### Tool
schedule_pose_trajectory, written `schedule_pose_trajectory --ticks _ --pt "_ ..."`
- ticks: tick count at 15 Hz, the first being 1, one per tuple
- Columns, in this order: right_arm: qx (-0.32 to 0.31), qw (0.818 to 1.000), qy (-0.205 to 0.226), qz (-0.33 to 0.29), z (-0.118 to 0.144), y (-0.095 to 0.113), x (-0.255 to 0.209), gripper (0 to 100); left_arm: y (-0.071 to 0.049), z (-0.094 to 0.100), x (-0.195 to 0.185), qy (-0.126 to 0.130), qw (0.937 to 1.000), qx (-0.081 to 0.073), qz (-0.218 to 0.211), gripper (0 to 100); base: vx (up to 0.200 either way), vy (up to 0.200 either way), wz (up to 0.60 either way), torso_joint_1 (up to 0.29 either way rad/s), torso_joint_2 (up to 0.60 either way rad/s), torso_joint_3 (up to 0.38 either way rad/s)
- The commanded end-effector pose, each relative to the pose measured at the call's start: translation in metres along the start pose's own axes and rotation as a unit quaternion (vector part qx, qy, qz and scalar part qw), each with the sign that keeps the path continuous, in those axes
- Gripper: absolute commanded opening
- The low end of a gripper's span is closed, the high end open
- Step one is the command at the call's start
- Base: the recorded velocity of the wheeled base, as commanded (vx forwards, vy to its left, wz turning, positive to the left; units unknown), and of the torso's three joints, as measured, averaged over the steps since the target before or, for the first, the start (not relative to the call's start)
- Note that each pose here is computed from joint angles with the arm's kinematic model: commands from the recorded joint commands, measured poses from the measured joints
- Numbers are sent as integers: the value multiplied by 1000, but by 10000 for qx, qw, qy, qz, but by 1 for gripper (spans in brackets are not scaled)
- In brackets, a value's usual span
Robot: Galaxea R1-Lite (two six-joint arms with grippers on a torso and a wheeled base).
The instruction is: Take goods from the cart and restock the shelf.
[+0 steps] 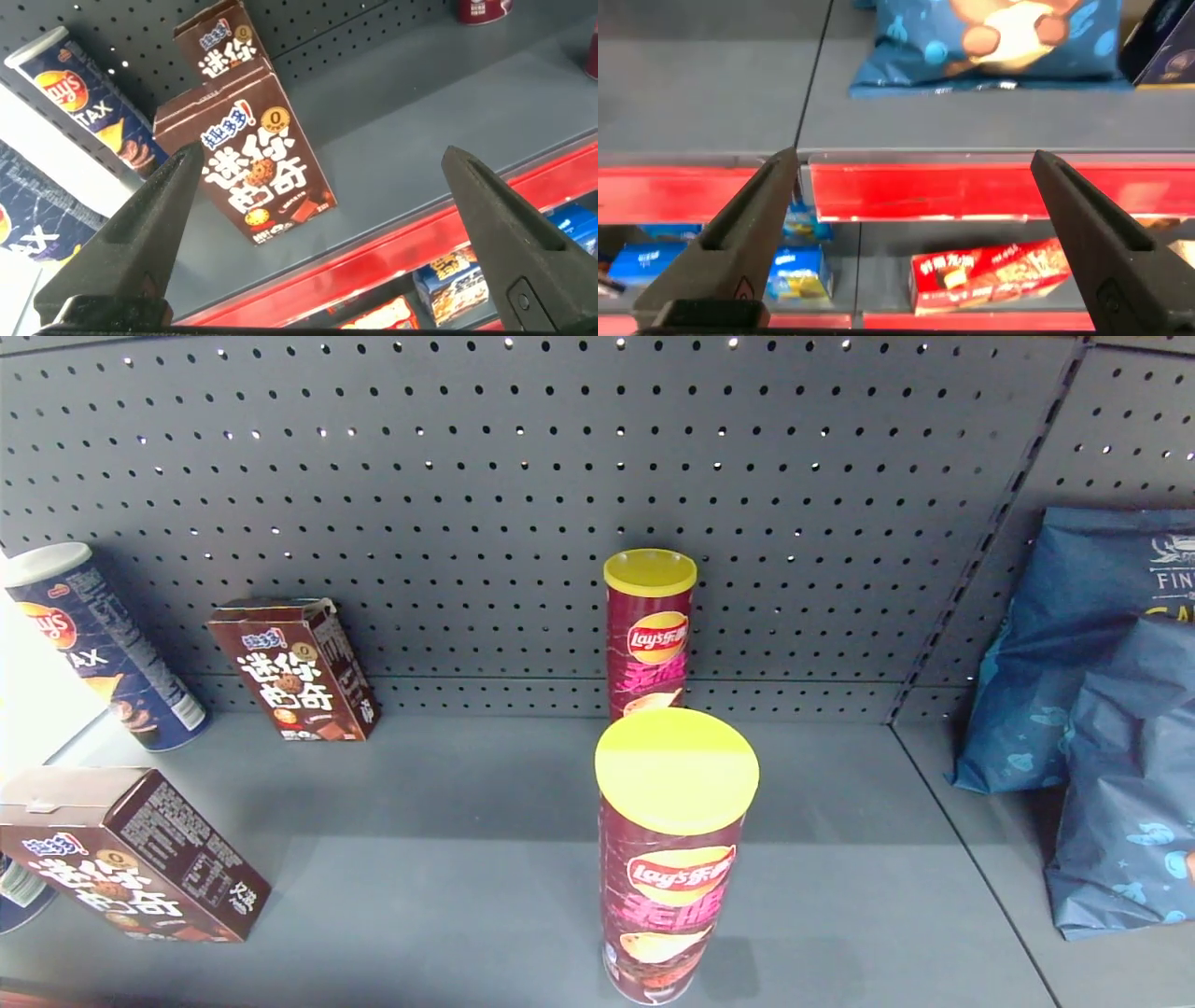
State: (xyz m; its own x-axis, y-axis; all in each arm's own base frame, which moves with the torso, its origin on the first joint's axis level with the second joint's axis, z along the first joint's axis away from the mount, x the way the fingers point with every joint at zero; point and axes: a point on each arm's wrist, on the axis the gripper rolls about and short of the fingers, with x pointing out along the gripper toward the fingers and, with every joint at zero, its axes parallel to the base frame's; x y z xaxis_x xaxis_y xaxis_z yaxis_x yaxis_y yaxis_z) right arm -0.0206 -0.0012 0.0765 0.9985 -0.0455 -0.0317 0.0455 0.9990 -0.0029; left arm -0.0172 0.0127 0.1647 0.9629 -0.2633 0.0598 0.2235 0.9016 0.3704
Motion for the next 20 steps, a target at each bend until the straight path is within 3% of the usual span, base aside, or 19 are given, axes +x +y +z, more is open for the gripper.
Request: schedule_pose_trajectory --ticks 1,5,7,8,9,10,12,15,16,17,18,19,20 --pt "7 9999 -151 -18 -1 0 -2 100 2 3 -1 -64 10000 -12 28 100 0 0 0 0 0 0" --pt "7 9999 -151 -18 -1 0 -2 100 5 12 2 -127 9999 -75 -46 100 0 0 0 0 0 0" --pt "7 9999 -151 -18 -1 0 -2 100 14 35 0 -354 9975 -602 45 100 0 0 0 0 0 0" --pt "7 9999 -151 -18 -1 0 -2 100 17 41 -2 -430 9945 -947 97 100 0 0 0 0 0 0" --pt "7 9999 -151 -18 -1 0 -2 100 17 39 -4 -393 9945 -964 140 100 0 0 0 0 0 0" --pt "7 9999 -151 -18 -1 0 -2 100 20 43 -11 -196 9941 -906 569 100 0 0 0 0 0 0" --pt "7 9999 -151 -18 -1 0 -2 100 21 50 -16 385 9938 -776 691 100 0 0 0 0 0 0" --pt "7 9999 -151 -18 -1 0 -2 100 23 57 -10 548 9936 -764 632 100 0 0 0 0 0 0" --pt "7 9999 -151 -18 -1 0 -2 100 14 40 -4 910 9901 -782 722 100 0 0 0 0 0 0" --pt "7 9999 -151 -18 -1 0 -2 100 8 29 -1 1084 9867 -796 910 100 0 0 0 0 0 0" --pt "7 9999 -151 -18 -1 0 -2 100 4 22 -2 1141 9851 -796 1011 100 0 0 0 0 0 0" --pt "7 9999 -151 -18 -1 0 -2 100 -12 -5 -7 1197 9848 -785 982 100 0 0 0 0 0 0" --pt "7 9999 -151 -18 -1 0 -2 100 -22 -22 -10 1069 9886 -764 731 100 0 0 0 0 0 0"
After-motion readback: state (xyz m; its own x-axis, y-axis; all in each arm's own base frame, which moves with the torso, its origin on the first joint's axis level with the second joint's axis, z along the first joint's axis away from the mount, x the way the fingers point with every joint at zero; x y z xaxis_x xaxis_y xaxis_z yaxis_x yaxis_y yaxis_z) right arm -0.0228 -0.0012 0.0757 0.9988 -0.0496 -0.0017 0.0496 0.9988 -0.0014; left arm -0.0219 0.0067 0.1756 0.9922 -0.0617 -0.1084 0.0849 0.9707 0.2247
